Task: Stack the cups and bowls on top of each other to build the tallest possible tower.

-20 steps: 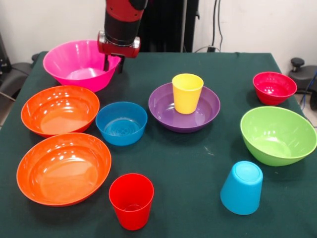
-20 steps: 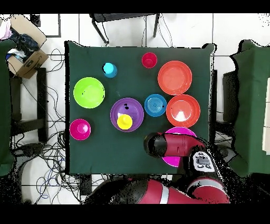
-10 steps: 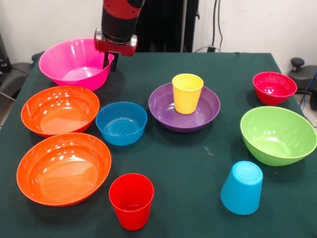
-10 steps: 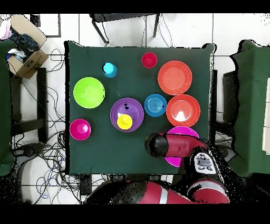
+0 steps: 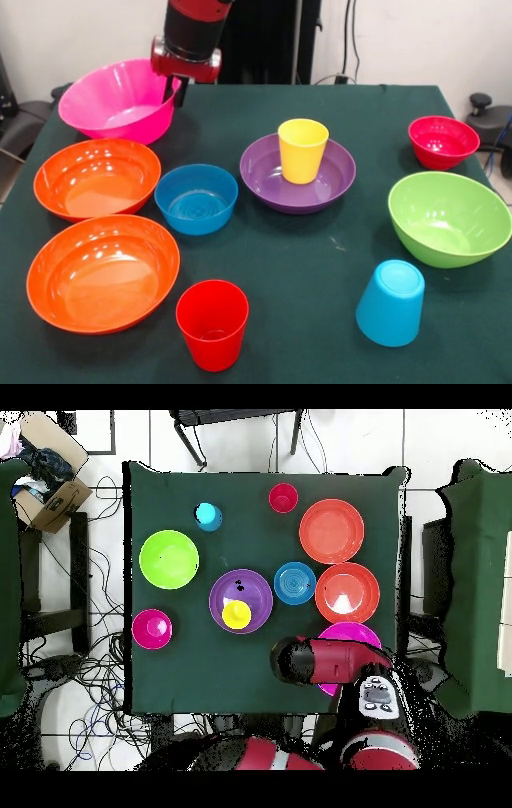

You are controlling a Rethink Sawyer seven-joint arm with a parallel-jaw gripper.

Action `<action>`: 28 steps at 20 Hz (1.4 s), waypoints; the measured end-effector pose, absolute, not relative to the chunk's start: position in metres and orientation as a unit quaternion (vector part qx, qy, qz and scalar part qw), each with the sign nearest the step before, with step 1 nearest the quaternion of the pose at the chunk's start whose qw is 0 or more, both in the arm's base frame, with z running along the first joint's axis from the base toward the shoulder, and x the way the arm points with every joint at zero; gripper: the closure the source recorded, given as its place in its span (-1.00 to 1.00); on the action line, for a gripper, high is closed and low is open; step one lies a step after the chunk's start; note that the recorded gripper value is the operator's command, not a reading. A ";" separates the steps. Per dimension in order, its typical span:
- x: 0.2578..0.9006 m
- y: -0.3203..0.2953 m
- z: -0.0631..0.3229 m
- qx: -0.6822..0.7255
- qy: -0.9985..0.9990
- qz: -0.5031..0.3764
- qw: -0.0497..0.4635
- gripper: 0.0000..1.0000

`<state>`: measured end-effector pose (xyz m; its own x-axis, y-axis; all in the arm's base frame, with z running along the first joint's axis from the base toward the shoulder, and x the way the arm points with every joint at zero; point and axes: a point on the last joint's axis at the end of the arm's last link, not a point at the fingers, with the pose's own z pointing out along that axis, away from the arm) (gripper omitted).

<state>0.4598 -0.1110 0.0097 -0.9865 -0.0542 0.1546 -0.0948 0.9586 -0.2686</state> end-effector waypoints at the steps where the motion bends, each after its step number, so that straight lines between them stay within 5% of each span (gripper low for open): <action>1: 0.461 -0.109 0.013 0.041 -0.986 0.142 0.073 1.00; 13: 0.489 -0.036 0.086 0.094 -0.974 0.187 0.085 1.00; 28: 0.521 0.009 0.110 0.071 -0.975 0.207 0.050 1.00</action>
